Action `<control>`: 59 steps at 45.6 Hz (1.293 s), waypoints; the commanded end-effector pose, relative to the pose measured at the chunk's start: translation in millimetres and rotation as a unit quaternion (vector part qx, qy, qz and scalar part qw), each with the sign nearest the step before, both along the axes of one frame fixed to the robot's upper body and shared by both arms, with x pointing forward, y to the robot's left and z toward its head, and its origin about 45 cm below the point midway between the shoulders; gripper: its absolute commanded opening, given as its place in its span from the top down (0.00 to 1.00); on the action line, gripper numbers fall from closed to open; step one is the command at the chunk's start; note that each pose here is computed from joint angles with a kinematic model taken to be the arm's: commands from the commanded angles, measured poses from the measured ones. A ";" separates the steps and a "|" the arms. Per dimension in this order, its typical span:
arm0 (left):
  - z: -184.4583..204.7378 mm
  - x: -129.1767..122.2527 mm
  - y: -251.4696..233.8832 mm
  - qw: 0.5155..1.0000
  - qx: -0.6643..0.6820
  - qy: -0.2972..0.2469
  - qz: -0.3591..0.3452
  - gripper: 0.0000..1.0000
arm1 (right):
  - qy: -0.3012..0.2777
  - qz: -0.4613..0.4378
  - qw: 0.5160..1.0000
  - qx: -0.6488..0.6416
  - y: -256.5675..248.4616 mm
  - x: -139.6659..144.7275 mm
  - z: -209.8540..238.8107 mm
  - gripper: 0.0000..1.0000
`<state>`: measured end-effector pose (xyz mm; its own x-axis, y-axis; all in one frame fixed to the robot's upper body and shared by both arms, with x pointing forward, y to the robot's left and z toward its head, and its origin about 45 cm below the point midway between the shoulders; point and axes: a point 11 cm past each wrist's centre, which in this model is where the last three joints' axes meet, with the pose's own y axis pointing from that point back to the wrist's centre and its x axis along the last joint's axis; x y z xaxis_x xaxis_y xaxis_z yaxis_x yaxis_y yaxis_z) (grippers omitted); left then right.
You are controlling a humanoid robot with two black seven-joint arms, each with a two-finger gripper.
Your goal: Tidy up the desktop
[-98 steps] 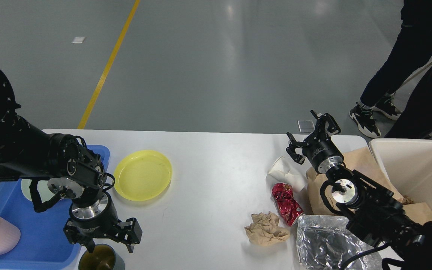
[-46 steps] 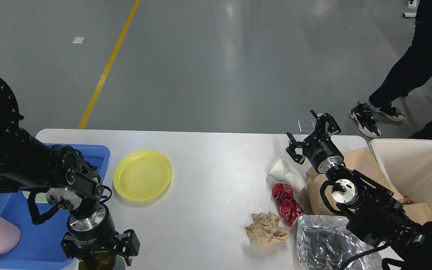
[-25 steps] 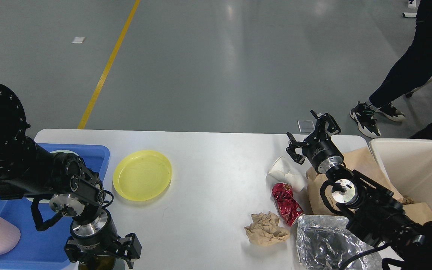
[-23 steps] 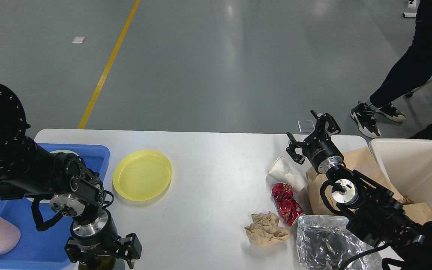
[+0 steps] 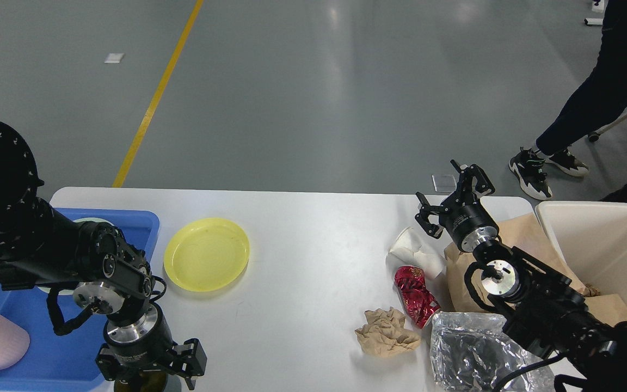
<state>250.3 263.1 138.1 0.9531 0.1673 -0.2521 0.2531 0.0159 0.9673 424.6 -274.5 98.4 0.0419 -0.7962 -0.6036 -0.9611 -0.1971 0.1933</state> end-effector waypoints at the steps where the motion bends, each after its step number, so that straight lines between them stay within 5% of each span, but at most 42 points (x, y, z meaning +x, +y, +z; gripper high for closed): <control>1: 0.5 0.4 0.6 1.000 0.001 0.000 -0.003 0.22 | 0.000 0.000 1.000 0.000 0.0 0.0 0.0 0.00; 37: 9.8 -8.3 6.4 0.998 0.004 0.055 -0.004 0.99 | 0.000 0.000 1.000 0.000 0.0 0.0 0.0 0.00; 59: 10.6 -6.8 8.0 0.998 0.004 0.057 -0.003 1.00 | 0.000 0.000 1.000 0.000 0.0 0.0 0.0 0.00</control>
